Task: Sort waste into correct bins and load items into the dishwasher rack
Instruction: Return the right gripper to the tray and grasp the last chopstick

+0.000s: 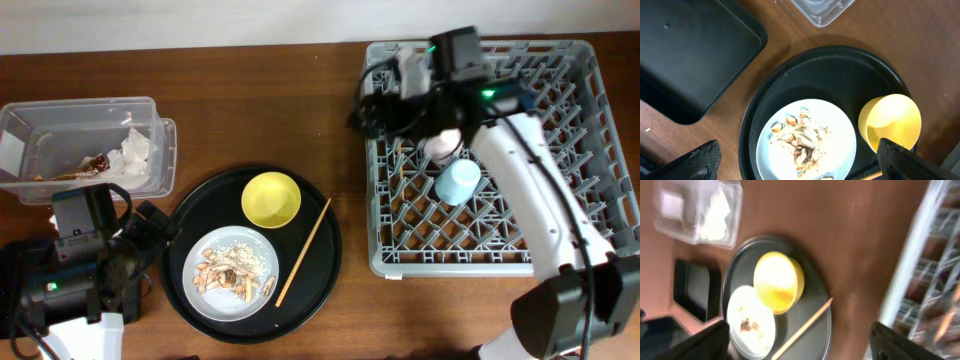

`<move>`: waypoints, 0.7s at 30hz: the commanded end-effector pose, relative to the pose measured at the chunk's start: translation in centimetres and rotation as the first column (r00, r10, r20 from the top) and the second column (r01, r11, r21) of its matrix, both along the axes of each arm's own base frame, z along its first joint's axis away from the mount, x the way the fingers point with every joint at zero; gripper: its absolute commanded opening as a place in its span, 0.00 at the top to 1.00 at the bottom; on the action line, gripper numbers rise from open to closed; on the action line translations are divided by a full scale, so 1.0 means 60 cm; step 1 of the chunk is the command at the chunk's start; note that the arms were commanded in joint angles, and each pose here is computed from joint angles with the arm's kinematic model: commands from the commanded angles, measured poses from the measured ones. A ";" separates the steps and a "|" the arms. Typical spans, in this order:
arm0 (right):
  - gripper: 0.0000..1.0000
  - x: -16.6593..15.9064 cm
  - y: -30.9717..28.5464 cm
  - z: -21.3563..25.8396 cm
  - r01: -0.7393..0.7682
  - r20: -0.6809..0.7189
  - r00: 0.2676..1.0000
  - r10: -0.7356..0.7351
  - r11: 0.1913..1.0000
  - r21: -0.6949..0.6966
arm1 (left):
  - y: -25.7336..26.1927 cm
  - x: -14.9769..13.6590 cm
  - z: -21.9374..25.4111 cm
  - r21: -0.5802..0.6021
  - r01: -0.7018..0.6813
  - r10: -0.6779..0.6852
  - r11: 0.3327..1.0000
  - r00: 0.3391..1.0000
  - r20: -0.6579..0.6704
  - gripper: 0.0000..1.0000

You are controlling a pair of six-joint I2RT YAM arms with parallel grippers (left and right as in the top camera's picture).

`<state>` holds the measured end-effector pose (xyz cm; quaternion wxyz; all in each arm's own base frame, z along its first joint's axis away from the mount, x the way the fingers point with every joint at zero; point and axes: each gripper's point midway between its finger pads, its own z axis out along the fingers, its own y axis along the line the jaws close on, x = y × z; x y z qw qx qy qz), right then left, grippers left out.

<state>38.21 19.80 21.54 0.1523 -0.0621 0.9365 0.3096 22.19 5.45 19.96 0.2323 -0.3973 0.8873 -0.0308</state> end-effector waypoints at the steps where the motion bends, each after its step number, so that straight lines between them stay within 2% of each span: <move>1: 0.22 -0.028 0.010 -0.075 0.168 -0.125 0.973 -0.196 0.964 -0.205 | 0.001 0.001 0.004 -0.001 -0.003 0.003 1.000 1.000 0.009 0.01; 3: 0.45 -0.057 0.017 -0.123 0.308 -0.150 0.916 -0.372 0.892 -0.332 | 0.001 0.001 0.004 -0.001 -0.003 0.003 1.000 1.000 0.009 0.01; 9: 0.45 -0.134 0.078 -0.206 0.269 -0.207 0.909 -0.362 0.888 -0.372 | 0.001 0.001 0.004 -0.001 -0.003 0.003 1.000 1.000 0.009 0.01; 11: 0.52 -0.151 0.098 -0.229 0.265 -0.209 0.911 -0.355 0.894 -0.362 | 0.001 0.001 0.004 -0.001 -0.003 0.003 1.000 1.000 0.009 0.01; 12: 0.59 -0.157 0.100 -0.239 0.308 -0.227 0.887 -0.403 0.880 -0.362 | 0.001 0.001 0.004 -0.001 -0.002 0.002 1.000 1.000 0.009 0.01; 13: 0.62 -0.159 0.103 -0.245 0.336 -0.235 0.871 -0.431 0.872 -0.355 | 0.001 0.001 0.004 -0.001 -0.003 0.003 1.000 1.000 0.009 0.01; 17: 0.61 -0.163 0.100 -0.274 0.413 -0.266 0.815 -0.515 0.838 -0.358 | 0.001 0.001 0.004 -0.001 -0.002 0.002 1.000 1.000 0.009 0.01; 21: 0.57 -0.164 0.111 -0.317 0.397 -0.285 0.808 -0.516 0.834 -0.384 | 0.001 0.001 0.004 -0.001 -0.003 0.003 1.000 1.000 0.009 0.01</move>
